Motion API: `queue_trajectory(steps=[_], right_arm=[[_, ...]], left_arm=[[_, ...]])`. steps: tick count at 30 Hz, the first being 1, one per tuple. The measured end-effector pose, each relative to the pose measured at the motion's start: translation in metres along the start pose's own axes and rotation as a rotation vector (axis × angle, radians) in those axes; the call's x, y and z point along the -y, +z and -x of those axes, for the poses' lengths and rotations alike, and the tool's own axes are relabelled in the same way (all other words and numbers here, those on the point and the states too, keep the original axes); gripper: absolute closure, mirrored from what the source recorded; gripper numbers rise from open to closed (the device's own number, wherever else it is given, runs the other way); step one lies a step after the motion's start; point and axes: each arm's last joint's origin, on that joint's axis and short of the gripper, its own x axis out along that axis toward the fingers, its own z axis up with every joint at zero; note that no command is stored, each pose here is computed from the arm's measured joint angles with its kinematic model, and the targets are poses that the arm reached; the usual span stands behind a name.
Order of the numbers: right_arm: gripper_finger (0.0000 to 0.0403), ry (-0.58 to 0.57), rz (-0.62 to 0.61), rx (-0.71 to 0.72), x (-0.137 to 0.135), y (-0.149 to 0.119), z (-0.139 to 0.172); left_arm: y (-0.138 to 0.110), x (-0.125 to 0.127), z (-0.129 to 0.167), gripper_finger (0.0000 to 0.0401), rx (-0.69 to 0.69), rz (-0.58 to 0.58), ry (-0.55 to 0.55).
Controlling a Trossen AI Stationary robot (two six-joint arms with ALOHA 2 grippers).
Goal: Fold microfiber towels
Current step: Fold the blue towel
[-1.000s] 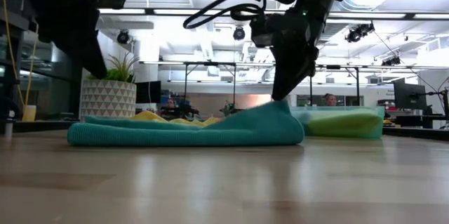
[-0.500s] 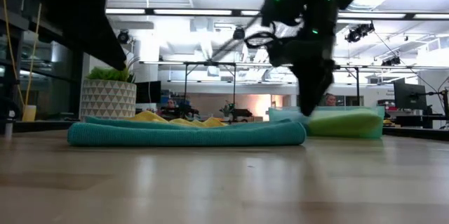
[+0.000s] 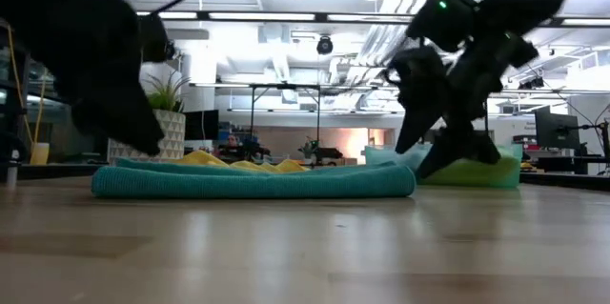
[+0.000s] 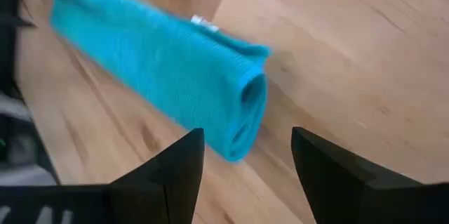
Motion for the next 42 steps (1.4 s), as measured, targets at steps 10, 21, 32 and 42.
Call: queue_trajectory(steps=[10, 21, 32, 42], right_arm=[[0.0196, 0.033, -0.108, 0.068, 0.012, -0.005, -0.019], [0.0196, 0.034, -0.074, 0.065, -0.008, 0.002, -0.039], [0.0197, 0.037, -0.108, 0.059, -0.011, -0.002, -0.045], [0.0324, 0.019, -0.094, 0.039, -0.008, -0.007, -0.051]], left_arm=[[-0.011, -0.025, -0.010, 0.0391, -0.092, 0.024, 0.046], [-0.020, -0.046, -0.014, 0.0396, -0.128, 0.067, 0.093], [-0.020, -0.047, -0.014, 0.0400, -0.113, 0.063, 0.101], [-0.020, -0.047, -0.015, 0.0401, -0.105, 0.091, 0.100]])
